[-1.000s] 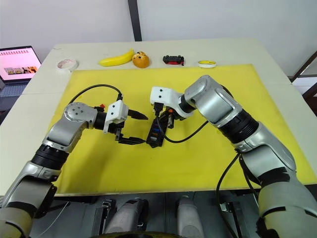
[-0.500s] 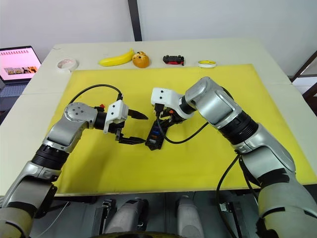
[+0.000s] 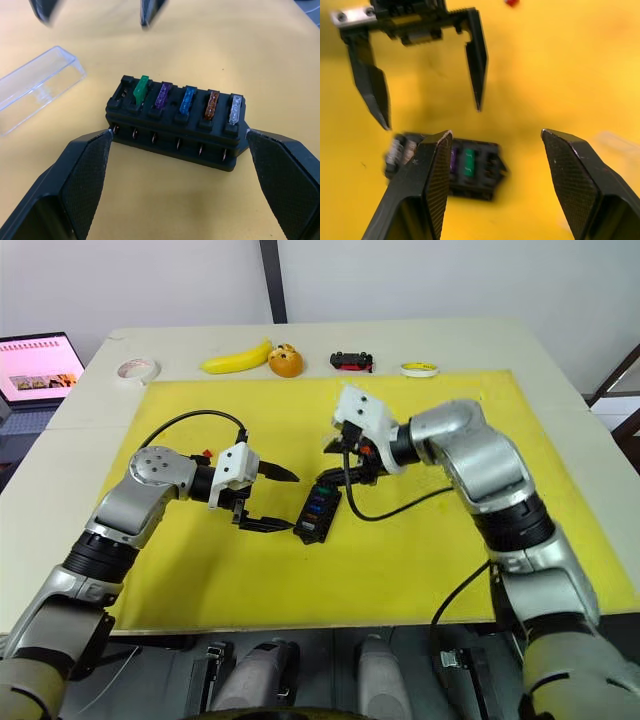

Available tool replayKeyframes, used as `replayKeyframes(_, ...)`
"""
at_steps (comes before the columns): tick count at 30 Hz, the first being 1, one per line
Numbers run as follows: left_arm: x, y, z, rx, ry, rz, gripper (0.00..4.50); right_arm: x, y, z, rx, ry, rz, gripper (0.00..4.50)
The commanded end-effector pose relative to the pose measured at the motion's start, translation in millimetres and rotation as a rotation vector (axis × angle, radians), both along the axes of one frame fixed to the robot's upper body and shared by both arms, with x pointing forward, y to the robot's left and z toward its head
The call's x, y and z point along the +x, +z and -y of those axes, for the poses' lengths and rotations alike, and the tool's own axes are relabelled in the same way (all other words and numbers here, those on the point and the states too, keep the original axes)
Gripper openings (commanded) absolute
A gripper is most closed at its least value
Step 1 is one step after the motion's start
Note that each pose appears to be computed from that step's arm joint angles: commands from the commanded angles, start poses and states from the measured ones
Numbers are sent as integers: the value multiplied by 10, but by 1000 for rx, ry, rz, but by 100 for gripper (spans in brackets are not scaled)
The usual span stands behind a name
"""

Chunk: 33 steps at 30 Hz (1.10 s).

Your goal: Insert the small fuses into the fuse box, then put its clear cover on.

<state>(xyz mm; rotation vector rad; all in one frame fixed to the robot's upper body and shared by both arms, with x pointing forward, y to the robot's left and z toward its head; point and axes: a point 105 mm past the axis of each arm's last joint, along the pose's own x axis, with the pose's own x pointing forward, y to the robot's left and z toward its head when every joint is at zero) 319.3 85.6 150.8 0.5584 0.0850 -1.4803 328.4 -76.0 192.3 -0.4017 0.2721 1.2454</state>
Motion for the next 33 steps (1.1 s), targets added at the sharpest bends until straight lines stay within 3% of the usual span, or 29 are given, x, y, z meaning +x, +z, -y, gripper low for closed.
replayKeyframes(1, -3, 93, 0, -6, -14, 46, 450, -76, 159, -88, 168, 16, 87, 119)
replayKeyframes(3, 4, 88, -4, 0, -14, 50, 450, -64, 85, -116, 206, -9, 85, 25)
replayKeyframes(4, 9, 89, -3, 1, -13, 50, 450, -58, 48, -122, 217, -19, 80, 9)
replayKeyframes(33, 105, 113, 13, 3, 19, 68, 450, -1, -480, -4, 59, -126, -23, 9)
